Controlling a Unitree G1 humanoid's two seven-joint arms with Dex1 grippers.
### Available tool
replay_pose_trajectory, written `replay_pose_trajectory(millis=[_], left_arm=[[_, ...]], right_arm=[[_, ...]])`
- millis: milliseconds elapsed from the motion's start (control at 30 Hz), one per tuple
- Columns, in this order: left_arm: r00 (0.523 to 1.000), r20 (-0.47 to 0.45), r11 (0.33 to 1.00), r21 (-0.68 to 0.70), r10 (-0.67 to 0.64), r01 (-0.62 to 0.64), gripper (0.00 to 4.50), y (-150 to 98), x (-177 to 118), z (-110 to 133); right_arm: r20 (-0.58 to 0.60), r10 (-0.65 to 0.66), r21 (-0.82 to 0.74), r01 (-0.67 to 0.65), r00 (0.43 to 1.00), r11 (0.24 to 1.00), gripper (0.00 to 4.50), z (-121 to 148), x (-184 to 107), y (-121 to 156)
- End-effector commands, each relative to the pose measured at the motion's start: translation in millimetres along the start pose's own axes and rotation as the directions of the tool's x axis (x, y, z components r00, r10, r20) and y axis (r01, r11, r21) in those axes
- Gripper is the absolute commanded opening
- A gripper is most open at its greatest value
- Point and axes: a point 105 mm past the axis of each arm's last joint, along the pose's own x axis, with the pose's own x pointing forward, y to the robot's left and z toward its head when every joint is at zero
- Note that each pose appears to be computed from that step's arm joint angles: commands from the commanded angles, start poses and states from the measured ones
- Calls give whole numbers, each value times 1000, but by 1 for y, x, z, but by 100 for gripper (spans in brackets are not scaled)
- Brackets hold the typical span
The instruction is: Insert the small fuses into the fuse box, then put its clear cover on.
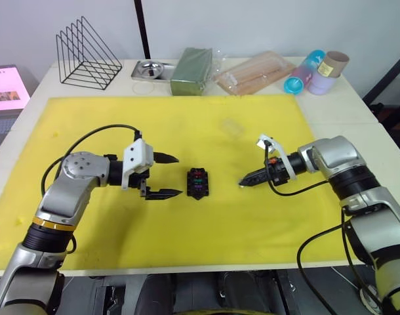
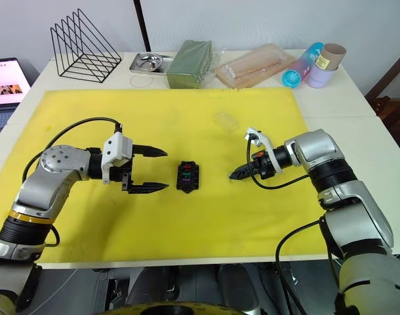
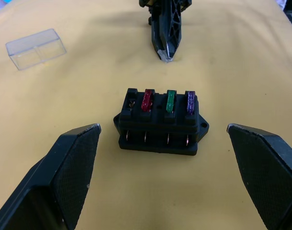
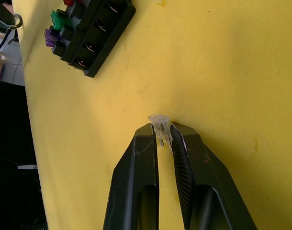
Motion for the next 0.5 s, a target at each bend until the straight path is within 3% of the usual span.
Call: replay_pose_trajectory(millis=[33,500], left_arm=[[1000,17,999,38,8,-9,450,3,-1,9],[1000,20,999,36,11,-12,450,3,-1,9]], right_arm=[[10,1,-23,-1,1000,1000,5,7,-2,2],[119,26,53,-33,993,998,5,22,-20,25]])
